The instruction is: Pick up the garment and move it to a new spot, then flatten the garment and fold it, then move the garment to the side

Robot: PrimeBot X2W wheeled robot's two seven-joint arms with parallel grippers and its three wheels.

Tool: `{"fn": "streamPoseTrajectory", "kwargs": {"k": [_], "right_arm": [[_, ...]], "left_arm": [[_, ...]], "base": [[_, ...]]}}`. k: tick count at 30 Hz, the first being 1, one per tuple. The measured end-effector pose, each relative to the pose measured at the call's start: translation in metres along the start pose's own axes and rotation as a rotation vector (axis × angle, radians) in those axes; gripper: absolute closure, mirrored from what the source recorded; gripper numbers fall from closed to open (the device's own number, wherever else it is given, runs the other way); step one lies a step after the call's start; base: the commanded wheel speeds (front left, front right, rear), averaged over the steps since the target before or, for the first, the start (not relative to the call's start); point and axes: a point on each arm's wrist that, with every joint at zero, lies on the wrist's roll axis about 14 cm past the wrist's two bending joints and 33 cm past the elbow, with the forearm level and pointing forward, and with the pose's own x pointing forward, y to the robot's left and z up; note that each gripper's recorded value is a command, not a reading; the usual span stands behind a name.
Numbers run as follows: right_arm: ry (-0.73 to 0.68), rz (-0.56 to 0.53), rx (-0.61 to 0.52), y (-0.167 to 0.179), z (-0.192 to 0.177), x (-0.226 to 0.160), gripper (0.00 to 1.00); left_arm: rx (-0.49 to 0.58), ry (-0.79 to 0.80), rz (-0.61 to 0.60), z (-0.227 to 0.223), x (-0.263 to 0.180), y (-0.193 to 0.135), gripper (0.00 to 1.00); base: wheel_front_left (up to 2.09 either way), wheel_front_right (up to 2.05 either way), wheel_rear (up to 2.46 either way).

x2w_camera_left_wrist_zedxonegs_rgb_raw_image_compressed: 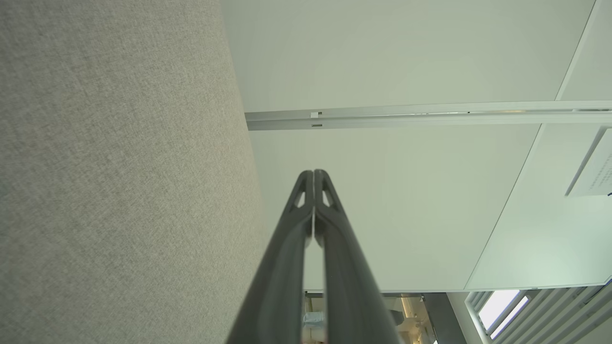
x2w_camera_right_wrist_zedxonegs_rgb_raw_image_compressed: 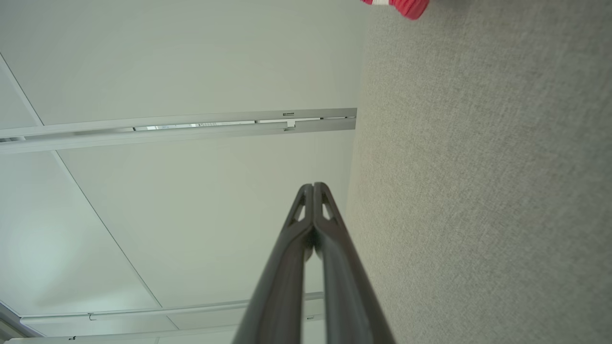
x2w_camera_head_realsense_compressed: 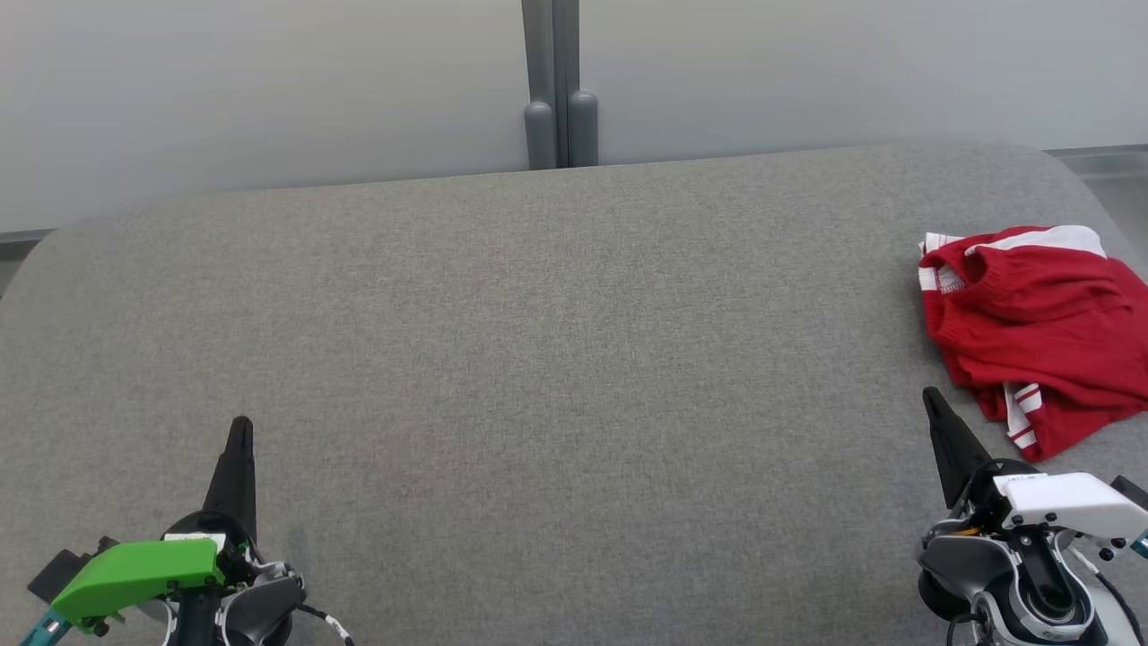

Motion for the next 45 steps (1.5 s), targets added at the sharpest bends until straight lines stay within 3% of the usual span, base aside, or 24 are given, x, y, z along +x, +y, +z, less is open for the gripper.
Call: {"fn": "streamPoseTrajectory", "kwargs": {"k": [45], "right_arm": [[0.000, 0.000, 0.000, 0.0001, 0.0000, 0.0001, 1.00]], "left_arm": [[-0.001, 0.000, -0.001, 0.0001, 0.0001, -0.0003, 1.00]], "base": [[0.00, 0.00, 0.00]]}}
